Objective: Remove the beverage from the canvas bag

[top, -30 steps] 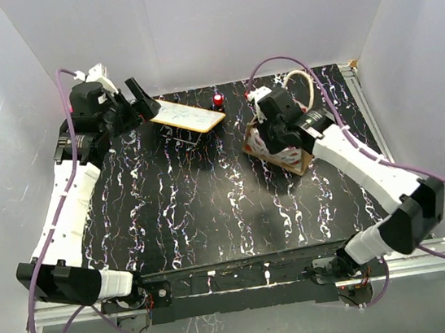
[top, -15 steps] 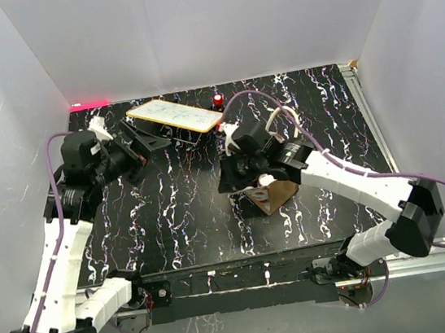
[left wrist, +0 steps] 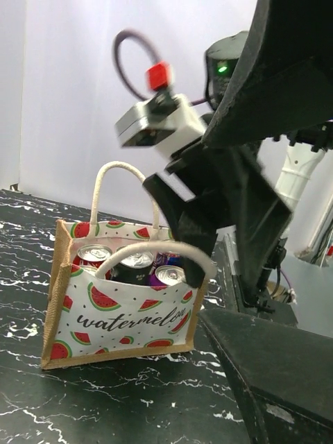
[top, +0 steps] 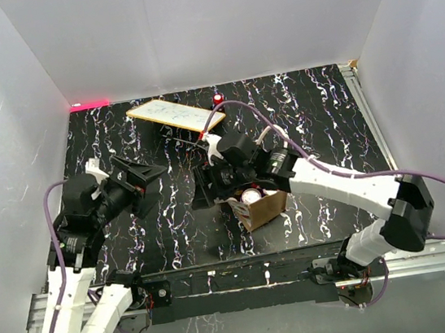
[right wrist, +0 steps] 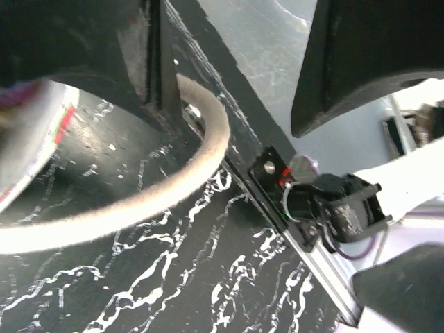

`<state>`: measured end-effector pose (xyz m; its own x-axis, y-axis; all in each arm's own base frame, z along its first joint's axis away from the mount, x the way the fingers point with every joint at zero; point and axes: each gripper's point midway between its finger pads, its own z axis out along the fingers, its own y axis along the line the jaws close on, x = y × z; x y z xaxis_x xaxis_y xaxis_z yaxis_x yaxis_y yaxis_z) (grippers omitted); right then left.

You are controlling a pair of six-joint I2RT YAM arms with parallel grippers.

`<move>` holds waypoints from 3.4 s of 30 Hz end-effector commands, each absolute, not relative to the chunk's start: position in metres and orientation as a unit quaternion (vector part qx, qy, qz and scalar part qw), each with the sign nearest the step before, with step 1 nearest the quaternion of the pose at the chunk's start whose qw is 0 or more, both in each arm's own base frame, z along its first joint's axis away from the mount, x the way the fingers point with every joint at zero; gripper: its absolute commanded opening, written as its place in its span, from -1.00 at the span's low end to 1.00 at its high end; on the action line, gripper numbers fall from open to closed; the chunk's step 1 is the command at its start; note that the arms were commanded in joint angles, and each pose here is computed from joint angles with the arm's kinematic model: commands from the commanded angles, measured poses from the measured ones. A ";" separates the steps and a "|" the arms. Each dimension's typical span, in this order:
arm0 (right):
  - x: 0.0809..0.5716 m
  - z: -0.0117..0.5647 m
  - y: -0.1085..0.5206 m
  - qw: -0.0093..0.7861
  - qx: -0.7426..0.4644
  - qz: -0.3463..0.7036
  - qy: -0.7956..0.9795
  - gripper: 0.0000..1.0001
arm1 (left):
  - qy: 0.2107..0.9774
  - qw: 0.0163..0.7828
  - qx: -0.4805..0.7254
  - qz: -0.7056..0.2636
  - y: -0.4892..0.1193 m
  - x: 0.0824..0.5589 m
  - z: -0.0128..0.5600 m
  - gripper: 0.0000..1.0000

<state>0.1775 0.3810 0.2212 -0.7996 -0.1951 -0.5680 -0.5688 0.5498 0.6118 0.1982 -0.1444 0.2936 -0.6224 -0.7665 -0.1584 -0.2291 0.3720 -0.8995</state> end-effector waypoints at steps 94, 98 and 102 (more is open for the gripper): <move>0.290 0.166 0.294 0.270 -0.295 0.068 0.914 -0.11 | 0.960 0.069 -0.041 -0.269 -0.204 0.213 0.176 -1.00; 0.292 0.198 0.298 0.300 -0.282 0.090 0.907 -0.51 | 0.962 0.083 -0.046 -0.255 -0.198 0.217 0.178 -1.00; 0.294 0.228 0.303 0.327 -0.273 0.112 0.898 -0.73 | 0.968 0.096 -0.046 -0.229 -0.187 0.221 0.179 -1.00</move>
<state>0.2737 0.2800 0.1444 -0.7334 -0.5334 -0.4214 -0.5748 0.8176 -0.0345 0.2211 -0.2057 0.1660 -0.9859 -0.1247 -0.1120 -0.0503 0.8576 -0.5118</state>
